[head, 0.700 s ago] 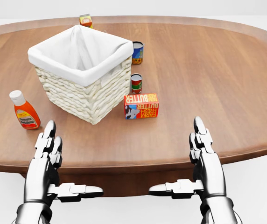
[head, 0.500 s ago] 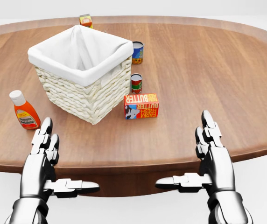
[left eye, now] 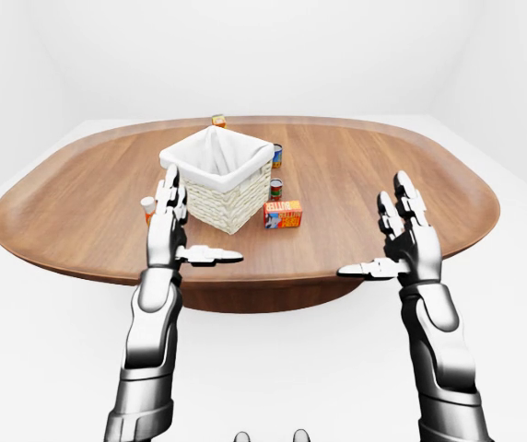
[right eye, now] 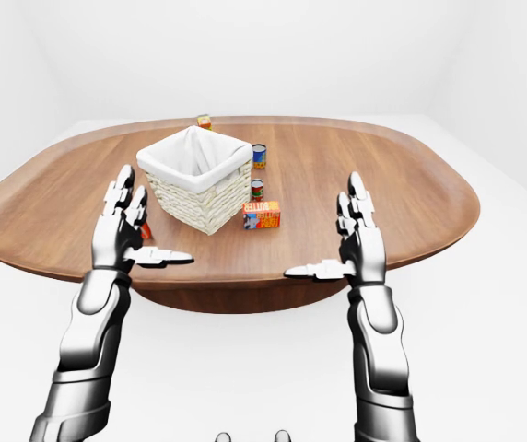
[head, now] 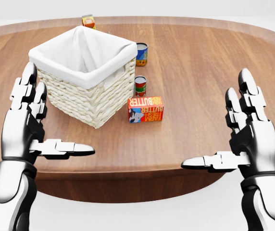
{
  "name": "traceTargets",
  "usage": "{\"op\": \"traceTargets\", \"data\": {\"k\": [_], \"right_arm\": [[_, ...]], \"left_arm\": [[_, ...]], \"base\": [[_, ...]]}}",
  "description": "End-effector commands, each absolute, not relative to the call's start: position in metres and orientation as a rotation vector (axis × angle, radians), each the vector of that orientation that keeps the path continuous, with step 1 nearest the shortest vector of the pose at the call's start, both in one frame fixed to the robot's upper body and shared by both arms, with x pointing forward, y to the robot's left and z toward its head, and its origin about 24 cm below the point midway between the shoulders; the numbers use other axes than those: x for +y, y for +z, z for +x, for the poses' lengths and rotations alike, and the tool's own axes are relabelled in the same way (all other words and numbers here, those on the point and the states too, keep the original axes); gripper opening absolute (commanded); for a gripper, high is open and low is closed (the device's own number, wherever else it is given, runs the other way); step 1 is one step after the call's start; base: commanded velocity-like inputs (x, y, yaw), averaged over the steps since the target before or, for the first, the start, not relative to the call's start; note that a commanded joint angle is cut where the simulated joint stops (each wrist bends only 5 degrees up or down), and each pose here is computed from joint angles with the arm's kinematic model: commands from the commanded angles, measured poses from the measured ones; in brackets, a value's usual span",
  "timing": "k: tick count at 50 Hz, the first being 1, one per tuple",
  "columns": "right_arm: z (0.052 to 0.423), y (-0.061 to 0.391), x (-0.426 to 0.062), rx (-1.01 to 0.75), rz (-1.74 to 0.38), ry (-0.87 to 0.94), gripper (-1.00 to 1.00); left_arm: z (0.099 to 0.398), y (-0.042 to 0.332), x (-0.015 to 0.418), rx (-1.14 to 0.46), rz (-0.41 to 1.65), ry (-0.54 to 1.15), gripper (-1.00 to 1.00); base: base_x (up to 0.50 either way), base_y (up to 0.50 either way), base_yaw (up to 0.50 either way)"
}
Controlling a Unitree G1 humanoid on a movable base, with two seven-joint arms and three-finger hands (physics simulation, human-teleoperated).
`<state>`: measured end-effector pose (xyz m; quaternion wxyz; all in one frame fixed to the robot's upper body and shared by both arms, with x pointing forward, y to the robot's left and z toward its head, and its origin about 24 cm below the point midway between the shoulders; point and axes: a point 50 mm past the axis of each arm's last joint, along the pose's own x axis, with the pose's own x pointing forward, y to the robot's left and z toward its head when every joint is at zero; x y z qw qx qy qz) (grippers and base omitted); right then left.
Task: Pick up the butter and put it in the basket.
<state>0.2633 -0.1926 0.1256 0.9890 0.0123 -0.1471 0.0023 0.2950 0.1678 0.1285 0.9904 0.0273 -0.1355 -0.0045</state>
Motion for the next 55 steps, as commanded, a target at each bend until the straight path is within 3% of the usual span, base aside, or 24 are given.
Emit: {"op": "traceTargets", "data": {"k": [1,15,32,55], "right_arm": [[0.256,0.143,-0.194,-0.375,0.040,0.029,1.00],[0.253,0.153,-0.188,-0.425,0.039,0.053,1.00],[0.251,0.152,-0.184,-0.421,0.037,0.067,1.00],[0.251,0.154,-0.180,-0.433,0.045,0.070,1.00]], "left_arm": [[0.298,0.147,0.167,-0.341,0.081,-0.010,1.00],[0.294,0.159,0.168,-0.395,0.067,0.007,1.00],[0.289,0.157,0.163,-0.397,0.025,-0.002,1.00],[0.288,0.158,0.163,-0.401,0.029,-0.005,1.00]], "base": [[0.00,0.00,0.00],[0.06,0.40,0.00],[0.38,0.41,0.00],[0.48,0.03,0.00]]}}
